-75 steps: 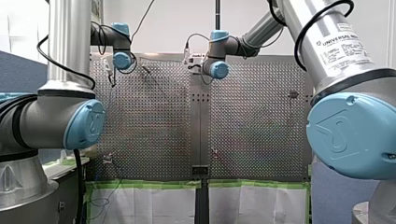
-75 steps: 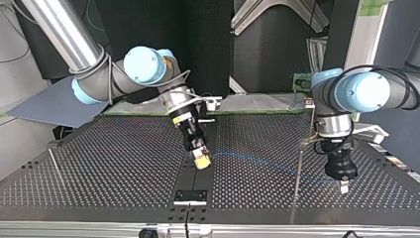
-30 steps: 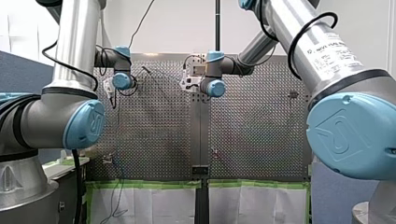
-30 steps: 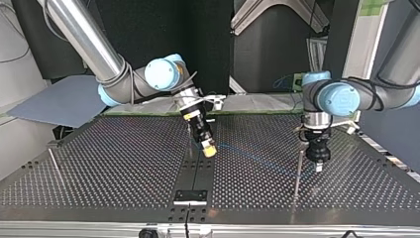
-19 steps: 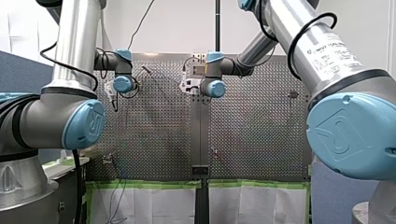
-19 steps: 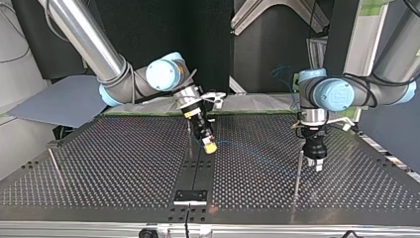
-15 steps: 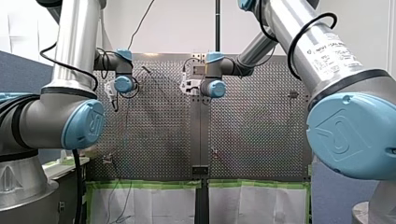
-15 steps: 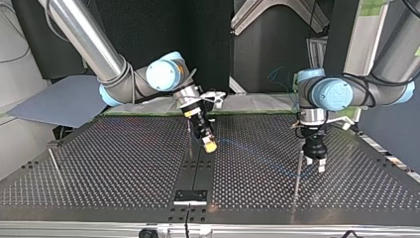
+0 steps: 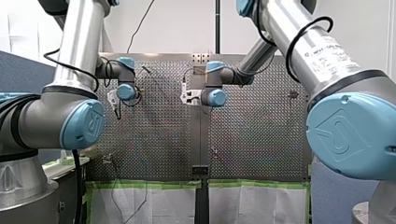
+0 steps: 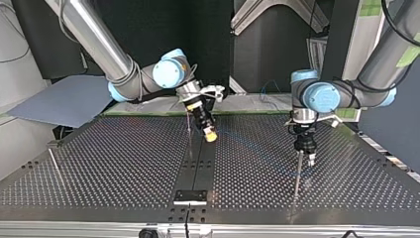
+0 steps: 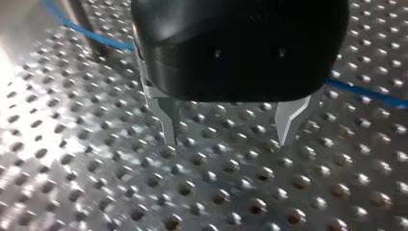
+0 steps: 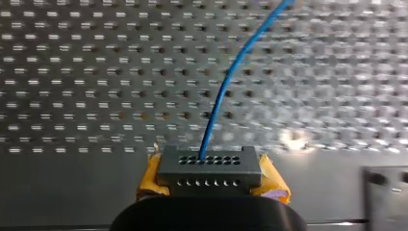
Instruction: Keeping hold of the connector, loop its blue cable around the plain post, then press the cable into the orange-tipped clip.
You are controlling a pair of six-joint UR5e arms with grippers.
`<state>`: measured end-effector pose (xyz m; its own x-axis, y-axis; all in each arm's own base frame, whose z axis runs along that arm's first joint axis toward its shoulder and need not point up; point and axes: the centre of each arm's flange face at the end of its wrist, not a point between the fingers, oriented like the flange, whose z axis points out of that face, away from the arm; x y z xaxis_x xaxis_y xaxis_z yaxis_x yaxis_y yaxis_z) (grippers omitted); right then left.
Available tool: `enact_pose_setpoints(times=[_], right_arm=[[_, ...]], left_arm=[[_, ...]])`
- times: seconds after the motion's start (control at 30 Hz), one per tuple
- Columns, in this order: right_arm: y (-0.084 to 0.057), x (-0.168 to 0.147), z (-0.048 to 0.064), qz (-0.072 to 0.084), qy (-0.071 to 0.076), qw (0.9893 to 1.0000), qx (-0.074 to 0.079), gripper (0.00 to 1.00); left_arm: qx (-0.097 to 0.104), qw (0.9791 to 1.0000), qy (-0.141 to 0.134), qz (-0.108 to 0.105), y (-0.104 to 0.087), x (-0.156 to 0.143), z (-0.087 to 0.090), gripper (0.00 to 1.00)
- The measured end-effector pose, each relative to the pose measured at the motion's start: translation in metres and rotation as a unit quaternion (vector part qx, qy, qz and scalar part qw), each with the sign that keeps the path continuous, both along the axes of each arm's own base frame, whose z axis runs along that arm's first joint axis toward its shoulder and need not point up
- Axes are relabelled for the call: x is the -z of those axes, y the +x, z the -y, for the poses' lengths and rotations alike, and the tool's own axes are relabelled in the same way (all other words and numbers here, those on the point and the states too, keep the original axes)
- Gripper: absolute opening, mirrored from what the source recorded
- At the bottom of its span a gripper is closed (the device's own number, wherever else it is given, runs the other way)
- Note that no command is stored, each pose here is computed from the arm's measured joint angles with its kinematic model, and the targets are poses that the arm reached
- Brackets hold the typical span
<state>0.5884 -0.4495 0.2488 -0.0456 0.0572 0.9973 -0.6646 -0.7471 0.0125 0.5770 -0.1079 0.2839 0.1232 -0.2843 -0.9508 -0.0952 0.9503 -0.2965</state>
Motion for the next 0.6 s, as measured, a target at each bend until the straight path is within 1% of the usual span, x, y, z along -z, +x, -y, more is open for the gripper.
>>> enact_pose_setpoints(times=[0.1,0.17,0.3,0.47,0.6], right_arm=[[0.002,0.022,0.000,-0.012,0.009,0.9999,0.000,0.00],[0.003,0.037,0.000,-0.021,0.016,0.9997,0.002,0.00],[0.005,0.063,0.000,-0.035,0.026,0.9990,0.007,0.00],[0.004,0.094,0.000,-0.052,0.038,0.9977,0.021,0.00],[0.001,0.124,-0.001,-0.064,0.048,0.9961,0.036,0.00]], left_arm=[[-0.005,1.0000,0.000,-0.002,0.002,0.004,-0.002,0.98],[-0.007,1.0000,0.000,0.000,0.003,0.005,-0.004,0.98],[-0.009,1.0000,0.000,0.004,0.004,0.004,-0.005,0.98],[-0.009,0.9999,0.000,0.004,0.005,0.004,-0.005,0.98],[-0.009,0.9999,0.001,0.004,0.005,0.004,-0.005,0.98]])
